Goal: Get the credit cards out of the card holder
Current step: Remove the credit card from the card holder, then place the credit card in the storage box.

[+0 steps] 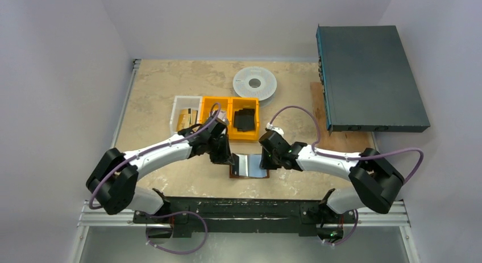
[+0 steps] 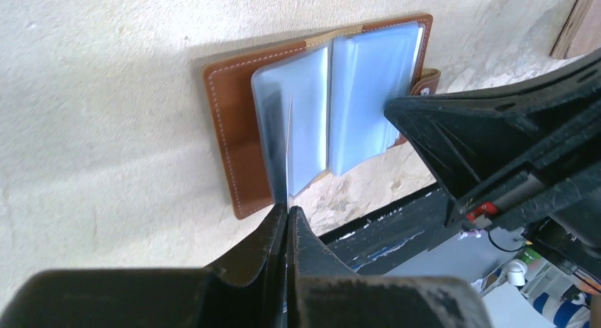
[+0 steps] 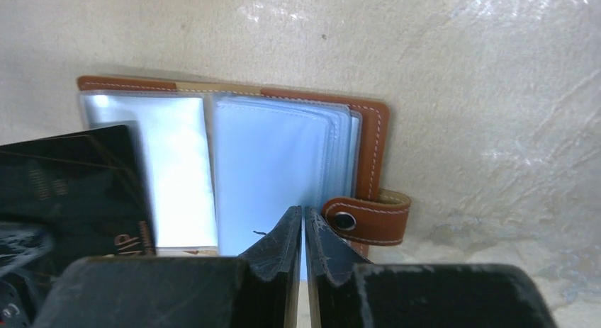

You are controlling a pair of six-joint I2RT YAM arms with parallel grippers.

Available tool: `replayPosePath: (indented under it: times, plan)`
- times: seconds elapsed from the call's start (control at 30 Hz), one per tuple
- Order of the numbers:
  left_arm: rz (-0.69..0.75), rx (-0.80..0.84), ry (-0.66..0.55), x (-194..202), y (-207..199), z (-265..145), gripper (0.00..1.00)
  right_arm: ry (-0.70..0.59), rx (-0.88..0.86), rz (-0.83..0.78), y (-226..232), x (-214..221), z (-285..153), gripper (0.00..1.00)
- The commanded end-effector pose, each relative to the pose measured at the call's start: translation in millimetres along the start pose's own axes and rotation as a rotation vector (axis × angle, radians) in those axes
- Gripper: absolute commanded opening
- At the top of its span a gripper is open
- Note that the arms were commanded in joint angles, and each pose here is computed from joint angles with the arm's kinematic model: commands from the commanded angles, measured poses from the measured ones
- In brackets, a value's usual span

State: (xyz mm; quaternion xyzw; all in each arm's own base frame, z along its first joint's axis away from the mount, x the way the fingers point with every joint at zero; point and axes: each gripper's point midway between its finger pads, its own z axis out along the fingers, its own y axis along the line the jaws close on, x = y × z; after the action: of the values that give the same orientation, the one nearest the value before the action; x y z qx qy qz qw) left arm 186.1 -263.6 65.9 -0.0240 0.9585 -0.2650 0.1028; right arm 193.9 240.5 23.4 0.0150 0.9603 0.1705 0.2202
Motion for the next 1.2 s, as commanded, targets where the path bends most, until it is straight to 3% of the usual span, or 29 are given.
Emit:
replayPosePath:
  times: [0.0,0.2,0.43,0.53,0.83,0.9,1.1,1.17]
  plan:
    - [0.056,0.0,-0.07,-12.4,-7.1,-30.6,0.0,-0.031,-0.013,-0.02,7.3,-15.2,-19.0,0.09]
    - [0.092,0.023,-0.162,-38.4,-29.6,-62.5,0.0,-0.129,-0.111,-0.022,38.7,-51.0,-59.2,0.23]
    - [0.109,0.017,-0.259,-108.1,-50.6,-78.2,0.0,-0.231,-0.174,-0.013,51.9,-75.8,-97.7,0.63]
    - [0.133,-0.001,-0.275,-140.9,-58.1,-71.6,0.0,-0.251,-0.197,-0.008,52.8,-78.3,-110.1,0.75]
    - [0.13,0.027,-0.217,-205.2,-64.1,-25.6,0.0,-0.292,-0.244,-0.017,53.5,-81.6,-131.1,0.85]
    - [0.126,0.028,-0.207,-211.2,-63.5,-21.6,0.07,-0.287,-0.236,-0.02,52.5,-80.9,-130.5,0.86]
    - [0.146,0.044,-0.218,-215.3,-68.1,-33.2,0.45,-0.29,-0.233,-0.021,53.7,-82.7,-128.0,0.91]
    - [0.154,0.048,-0.232,-214.3,-70.6,-44.4,0.51,-0.291,-0.229,-0.023,54.4,-83.9,-126.4,0.95]
